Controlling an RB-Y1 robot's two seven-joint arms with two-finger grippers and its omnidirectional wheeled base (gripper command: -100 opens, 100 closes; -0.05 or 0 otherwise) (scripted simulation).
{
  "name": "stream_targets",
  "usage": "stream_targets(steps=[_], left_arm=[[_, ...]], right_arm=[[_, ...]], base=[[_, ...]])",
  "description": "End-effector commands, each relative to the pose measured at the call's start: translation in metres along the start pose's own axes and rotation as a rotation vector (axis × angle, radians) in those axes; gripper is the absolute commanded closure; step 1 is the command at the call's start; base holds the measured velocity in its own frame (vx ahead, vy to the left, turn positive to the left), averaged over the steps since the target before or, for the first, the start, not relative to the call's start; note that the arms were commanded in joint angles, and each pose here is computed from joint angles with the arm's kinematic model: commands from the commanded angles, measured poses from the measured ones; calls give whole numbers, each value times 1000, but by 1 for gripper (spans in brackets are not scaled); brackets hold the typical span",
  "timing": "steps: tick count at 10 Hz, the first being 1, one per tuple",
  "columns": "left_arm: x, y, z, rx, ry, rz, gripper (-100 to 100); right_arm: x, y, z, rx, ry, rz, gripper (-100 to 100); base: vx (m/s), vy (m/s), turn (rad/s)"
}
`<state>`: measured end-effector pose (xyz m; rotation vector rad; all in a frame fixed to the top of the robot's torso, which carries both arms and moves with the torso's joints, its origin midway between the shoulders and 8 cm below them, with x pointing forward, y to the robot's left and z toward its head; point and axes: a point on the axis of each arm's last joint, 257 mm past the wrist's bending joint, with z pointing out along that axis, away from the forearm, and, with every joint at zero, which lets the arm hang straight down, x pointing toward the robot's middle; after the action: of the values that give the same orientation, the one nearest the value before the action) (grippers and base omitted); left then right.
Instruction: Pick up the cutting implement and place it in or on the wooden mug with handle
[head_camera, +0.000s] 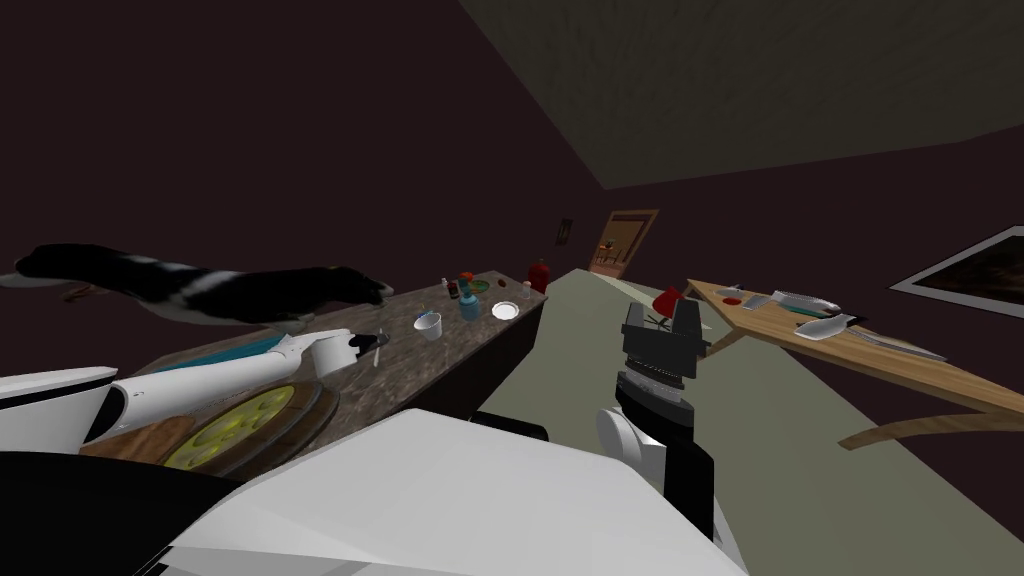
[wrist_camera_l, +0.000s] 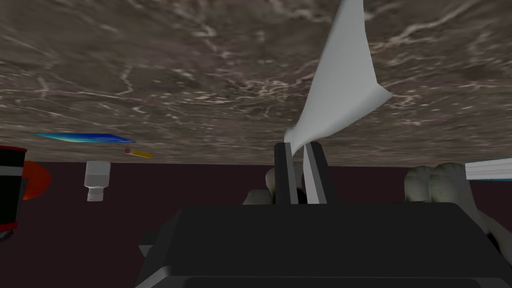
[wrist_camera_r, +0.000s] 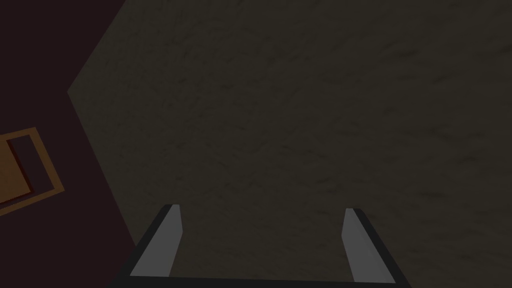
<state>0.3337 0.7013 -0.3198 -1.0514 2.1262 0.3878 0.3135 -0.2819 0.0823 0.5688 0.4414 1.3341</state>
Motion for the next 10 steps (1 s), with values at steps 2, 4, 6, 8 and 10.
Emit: stream_targets(steps=[2, 4, 6, 8, 10], left_arm=[[-28, -5, -8, 17, -36, 10, 100], [-53, -11, -17, 34, -68, 23, 100], [-80, -18, -28, 53, -101, 38, 100], [-93, -21, -35, 62, -118, 47, 100], [-118, -29, -49, 81, -150, 64, 100]], right_arm=[[0, 0, 0, 0, 0, 0, 0], [0, 0, 0, 0, 0, 0, 0], [0, 0, 0, 0, 0, 0, 0], [0, 0, 0, 0, 0, 0, 0], [0, 0, 0, 0, 0, 0, 0]], base=[[-93, -72, 10], [-73, -68, 16], [-68, -62, 15], [-68, -40, 9], [-50, -41, 14]])
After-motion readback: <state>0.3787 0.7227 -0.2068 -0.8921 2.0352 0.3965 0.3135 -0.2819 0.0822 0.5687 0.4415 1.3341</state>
